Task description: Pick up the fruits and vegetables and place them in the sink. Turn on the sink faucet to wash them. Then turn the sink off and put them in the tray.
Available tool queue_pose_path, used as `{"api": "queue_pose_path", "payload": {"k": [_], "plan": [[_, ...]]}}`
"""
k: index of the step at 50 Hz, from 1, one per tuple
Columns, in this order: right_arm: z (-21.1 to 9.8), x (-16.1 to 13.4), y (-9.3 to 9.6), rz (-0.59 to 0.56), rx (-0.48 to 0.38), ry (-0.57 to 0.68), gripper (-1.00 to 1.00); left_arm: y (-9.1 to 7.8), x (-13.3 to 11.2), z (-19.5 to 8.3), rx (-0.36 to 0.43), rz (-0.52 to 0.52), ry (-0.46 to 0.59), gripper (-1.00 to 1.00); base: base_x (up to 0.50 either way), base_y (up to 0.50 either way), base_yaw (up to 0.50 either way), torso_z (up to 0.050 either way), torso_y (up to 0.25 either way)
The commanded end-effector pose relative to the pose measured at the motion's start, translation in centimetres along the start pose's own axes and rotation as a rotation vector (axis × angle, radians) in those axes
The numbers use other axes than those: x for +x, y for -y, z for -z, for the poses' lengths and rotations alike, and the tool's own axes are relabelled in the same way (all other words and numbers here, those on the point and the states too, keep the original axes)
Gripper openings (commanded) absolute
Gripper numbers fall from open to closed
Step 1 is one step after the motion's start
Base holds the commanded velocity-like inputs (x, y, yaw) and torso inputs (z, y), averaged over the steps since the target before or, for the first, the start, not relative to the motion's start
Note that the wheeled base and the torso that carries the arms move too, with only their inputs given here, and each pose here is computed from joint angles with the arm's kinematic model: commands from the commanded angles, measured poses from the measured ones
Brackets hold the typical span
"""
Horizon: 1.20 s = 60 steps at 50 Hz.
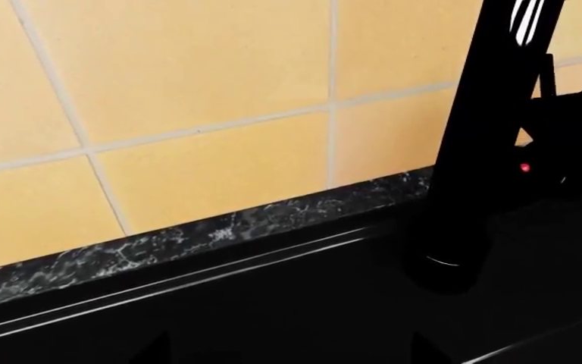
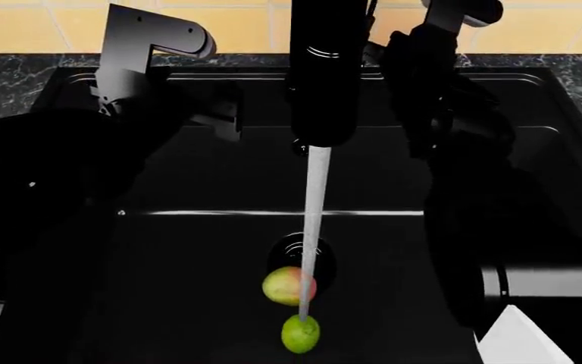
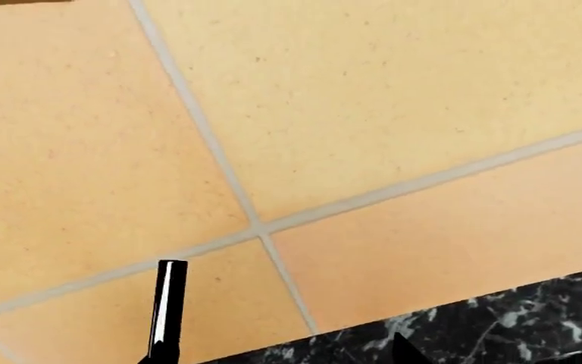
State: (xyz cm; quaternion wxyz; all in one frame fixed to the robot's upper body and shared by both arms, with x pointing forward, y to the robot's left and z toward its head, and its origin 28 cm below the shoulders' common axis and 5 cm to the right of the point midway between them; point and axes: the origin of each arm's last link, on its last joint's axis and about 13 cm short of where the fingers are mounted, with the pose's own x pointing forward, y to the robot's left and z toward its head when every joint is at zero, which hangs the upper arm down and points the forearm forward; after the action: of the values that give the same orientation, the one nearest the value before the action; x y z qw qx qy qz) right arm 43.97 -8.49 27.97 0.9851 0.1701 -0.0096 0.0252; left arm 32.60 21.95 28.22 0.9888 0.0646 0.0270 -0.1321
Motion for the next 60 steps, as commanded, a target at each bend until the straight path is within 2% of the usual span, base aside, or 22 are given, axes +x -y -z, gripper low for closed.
{"api": "queue_pose_path", "payload": {"k": [1,32,49,60], "plan": [[-4.0,-0.4,5.2,0.35,-0.24,0.148,1.0,0.0,0.1,0.2,0.0,0.001,-0.002,1.0,0.0,-0.01,-0.02,0.0,0.0],[-5.7,-1.1,6.9,0.399,-0.246,0.175,1.0,0.1,0.1,0.1,0.002,0.004,-0.002,1.0,0.0,-0.01,-0.02,0.0,0.0],[-9.4,-3.6,6.7,0.376,-0.247,0.274,1.0,0.1,0.2,0.2,0.001,0.004,-0.004,1.0,0.0,-0.01,-0.01,0.0,0.0],[-9.2,-4.0,7.4,0.384,-0.249,0.27,1.0,0.2,0.2,0.3,-0.001,0.004,-0.005,1.0,0.0,0.0,0.0,0.0,0.0]]}}
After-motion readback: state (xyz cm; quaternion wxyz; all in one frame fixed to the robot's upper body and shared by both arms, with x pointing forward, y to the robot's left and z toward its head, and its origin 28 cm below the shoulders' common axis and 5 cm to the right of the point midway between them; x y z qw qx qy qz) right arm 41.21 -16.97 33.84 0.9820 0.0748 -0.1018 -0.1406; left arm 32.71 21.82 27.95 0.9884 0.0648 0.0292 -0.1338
